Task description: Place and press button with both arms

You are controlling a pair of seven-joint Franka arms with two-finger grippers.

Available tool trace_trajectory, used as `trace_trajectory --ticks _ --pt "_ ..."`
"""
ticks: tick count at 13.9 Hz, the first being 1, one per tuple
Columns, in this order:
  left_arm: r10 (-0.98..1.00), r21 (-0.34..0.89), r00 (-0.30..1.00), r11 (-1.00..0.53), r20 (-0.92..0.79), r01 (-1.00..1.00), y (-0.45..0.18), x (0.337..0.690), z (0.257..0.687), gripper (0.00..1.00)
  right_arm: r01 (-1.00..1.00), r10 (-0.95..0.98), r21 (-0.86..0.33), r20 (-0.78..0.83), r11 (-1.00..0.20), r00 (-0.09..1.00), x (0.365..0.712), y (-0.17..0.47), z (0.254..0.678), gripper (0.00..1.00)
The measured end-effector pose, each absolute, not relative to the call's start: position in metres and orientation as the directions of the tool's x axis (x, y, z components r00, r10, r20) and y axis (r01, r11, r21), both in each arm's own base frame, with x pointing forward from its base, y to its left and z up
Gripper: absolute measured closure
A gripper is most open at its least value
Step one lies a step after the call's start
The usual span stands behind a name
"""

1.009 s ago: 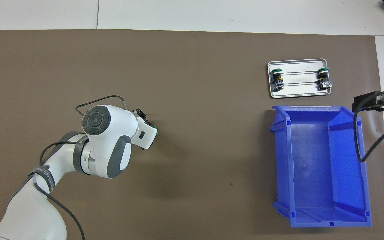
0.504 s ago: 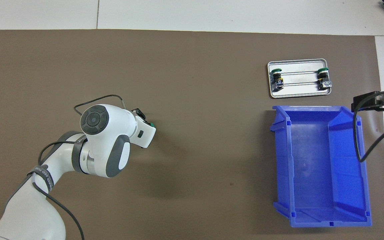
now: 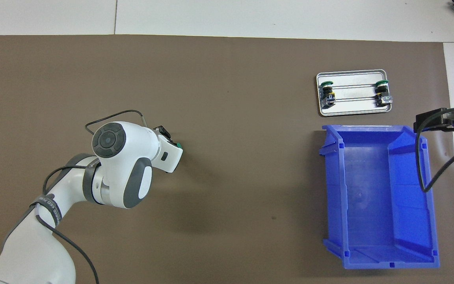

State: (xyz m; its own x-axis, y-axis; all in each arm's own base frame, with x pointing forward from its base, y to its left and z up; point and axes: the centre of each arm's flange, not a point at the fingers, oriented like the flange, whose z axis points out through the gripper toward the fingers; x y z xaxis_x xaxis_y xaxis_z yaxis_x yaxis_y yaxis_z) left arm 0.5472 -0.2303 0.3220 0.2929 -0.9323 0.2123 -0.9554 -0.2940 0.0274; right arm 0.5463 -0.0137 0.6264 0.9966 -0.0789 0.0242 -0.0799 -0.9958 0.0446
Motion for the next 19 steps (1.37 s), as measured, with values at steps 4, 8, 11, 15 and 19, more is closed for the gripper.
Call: trace_trajectory --ticks 4,8,11,15,19 --pt "-0.915 0.020 0.324 -0.329 0.239 -0.944 -0.203 0.582 0.365 0.67 -0.090 -0.089 0.045 0.021 -0.995 0.996 0.546 -0.015 0.625 0.00" --pt "-0.915 0.006 0.316 -0.325 0.249 -0.946 -0.200 0.588 0.375 0.67 -0.103 -0.102 0.046 0.017 -0.994 0.995 0.546 -0.015 0.623 0.00" --pt "-0.919 0.004 0.307 -0.316 0.248 -0.949 -0.194 0.590 0.375 0.67 -0.105 -0.104 0.045 0.018 -0.993 0.994 0.546 -0.016 0.623 0.00" --pt "-0.901 0.049 0.318 -0.318 0.297 -0.947 -0.172 0.594 0.373 0.67 -0.097 -0.096 0.044 0.019 -0.994 0.995 0.546 -0.011 0.623 0.00" --pt "-0.841 0.112 0.355 -0.340 0.409 -0.934 -0.155 0.597 0.376 0.67 -0.115 -0.115 0.045 0.007 -0.992 0.993 0.543 -0.021 0.624 0.00"
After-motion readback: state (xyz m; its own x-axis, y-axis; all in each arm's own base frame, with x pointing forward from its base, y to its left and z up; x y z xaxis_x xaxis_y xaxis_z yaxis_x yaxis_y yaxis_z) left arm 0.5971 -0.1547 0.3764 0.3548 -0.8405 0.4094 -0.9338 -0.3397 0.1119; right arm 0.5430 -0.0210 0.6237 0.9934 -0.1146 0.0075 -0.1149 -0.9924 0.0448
